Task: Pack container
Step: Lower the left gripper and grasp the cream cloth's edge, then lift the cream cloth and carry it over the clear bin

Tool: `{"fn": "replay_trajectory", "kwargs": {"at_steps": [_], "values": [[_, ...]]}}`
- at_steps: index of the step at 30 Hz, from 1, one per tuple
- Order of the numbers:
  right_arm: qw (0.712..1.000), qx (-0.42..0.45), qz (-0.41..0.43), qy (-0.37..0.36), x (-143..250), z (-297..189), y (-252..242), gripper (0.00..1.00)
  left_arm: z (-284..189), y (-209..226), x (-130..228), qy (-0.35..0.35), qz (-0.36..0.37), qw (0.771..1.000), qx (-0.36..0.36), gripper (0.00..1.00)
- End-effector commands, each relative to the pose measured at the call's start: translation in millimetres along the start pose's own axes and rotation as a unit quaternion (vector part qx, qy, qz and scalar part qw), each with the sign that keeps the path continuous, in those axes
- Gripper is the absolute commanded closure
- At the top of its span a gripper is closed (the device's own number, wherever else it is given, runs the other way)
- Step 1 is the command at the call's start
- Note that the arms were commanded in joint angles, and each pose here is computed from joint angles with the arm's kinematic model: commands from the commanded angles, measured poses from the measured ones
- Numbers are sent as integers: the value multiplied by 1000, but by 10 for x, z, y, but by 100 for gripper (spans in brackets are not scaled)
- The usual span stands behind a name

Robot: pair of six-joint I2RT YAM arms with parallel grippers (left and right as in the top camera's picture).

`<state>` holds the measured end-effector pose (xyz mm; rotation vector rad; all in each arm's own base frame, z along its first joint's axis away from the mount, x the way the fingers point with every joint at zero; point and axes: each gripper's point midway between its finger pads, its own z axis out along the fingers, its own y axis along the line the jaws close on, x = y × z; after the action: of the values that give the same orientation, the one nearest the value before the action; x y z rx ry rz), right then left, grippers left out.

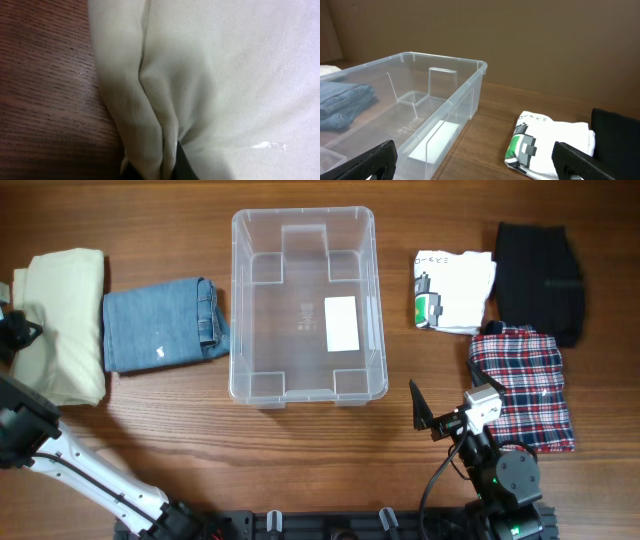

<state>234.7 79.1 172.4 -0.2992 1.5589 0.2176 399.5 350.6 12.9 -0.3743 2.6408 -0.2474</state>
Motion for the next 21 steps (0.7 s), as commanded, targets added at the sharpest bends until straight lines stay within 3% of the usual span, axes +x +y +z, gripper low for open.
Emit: {"fn": "replay_trajectory", "kwargs": {"at_steps": [1, 5, 11, 16, 21], "values": [[1000, -4, -1, -5, -19, -3, 10, 0, 209, 23, 174, 28, -7, 1000, 4, 96], [1000, -4, -1, -5, -18, -3, 10, 0, 114, 2, 33, 4, -53, 999, 4, 96], [1000, -4, -1, -5, -19, -3, 9, 0, -259, -28, -414, -75, -212, 974, 4, 96], [1000, -4, -1, -5, -19, -3, 10, 0, -751, -245, -789, -133, -196, 972, 4, 96], [1000, -4, -1, -5, -19, -3, 10, 0, -1274, -739, -1161, -185, -138, 973, 5, 96]]}}
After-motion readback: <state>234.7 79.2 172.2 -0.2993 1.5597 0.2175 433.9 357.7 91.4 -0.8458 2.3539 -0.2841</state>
